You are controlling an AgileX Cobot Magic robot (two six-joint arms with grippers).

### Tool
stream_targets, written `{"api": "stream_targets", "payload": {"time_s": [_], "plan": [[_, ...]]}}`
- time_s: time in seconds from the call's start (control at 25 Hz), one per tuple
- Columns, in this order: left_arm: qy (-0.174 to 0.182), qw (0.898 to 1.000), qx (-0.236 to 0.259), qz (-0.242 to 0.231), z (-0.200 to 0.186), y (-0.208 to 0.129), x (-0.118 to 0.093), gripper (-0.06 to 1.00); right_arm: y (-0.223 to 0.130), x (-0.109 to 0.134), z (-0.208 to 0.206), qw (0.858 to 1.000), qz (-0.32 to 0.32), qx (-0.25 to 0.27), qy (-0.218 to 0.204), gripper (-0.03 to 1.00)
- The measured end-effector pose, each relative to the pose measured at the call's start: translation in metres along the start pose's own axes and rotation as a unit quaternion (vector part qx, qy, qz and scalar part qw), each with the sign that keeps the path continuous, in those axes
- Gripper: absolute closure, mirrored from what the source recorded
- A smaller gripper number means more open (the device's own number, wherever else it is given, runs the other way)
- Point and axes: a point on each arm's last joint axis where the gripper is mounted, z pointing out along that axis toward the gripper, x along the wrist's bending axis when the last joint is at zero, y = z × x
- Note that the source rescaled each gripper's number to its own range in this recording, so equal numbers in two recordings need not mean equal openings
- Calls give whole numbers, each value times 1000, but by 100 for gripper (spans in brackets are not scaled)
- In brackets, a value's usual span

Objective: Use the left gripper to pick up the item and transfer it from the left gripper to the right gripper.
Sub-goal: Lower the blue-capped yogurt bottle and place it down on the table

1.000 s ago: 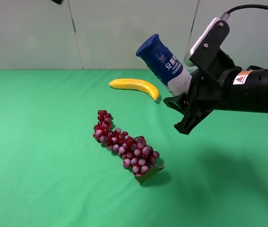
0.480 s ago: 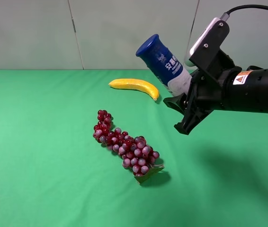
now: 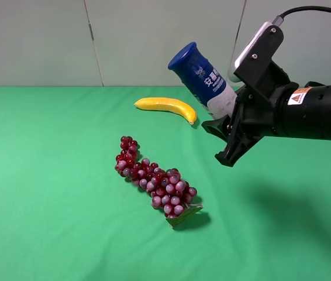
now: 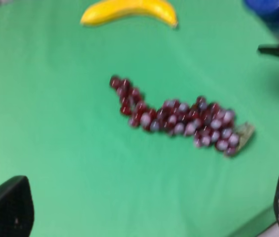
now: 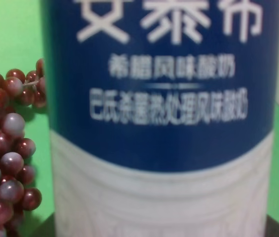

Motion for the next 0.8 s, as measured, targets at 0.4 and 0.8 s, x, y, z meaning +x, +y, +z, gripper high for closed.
{"api": "stream_targets", "payload": {"time_s": [0.4,0.8], "plan": [[0,999,-48,1,-2,-114,12,-4,0,1,0,1000,1,2,3,97],[0,996,-91,20,13,-167,19,-4,-1,2,0,1000,9,7,10,97]]}}
